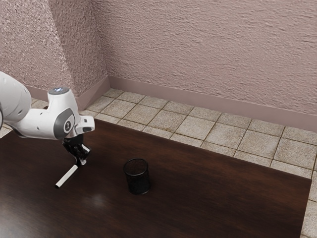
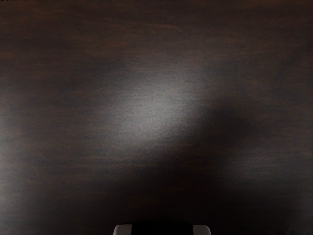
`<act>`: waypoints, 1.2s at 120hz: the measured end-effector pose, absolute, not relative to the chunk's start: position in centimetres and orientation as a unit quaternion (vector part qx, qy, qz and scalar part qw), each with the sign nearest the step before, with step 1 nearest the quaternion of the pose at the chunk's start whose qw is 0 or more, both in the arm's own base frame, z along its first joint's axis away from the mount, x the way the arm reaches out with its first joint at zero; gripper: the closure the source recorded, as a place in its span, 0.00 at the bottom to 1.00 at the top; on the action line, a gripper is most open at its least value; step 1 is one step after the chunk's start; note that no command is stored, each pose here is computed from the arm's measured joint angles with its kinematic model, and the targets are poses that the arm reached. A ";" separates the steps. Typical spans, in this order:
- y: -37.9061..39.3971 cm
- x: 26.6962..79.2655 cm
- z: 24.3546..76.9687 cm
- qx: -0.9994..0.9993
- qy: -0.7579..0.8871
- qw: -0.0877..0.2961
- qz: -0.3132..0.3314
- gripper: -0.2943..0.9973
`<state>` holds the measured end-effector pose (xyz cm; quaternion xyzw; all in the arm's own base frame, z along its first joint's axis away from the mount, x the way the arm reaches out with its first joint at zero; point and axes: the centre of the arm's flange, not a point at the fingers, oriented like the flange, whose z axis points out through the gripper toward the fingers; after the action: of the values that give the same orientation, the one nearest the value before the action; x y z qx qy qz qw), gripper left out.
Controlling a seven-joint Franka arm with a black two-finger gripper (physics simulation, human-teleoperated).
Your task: Put the marker into the pen holder.
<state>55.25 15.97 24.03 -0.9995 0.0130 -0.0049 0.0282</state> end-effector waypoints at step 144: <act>-5.5 62.2 45.6 -0.967 0.176 0.004 -0.186 0.84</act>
<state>62.17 -5.47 45.58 -0.9667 0.1759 -0.1857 0.0038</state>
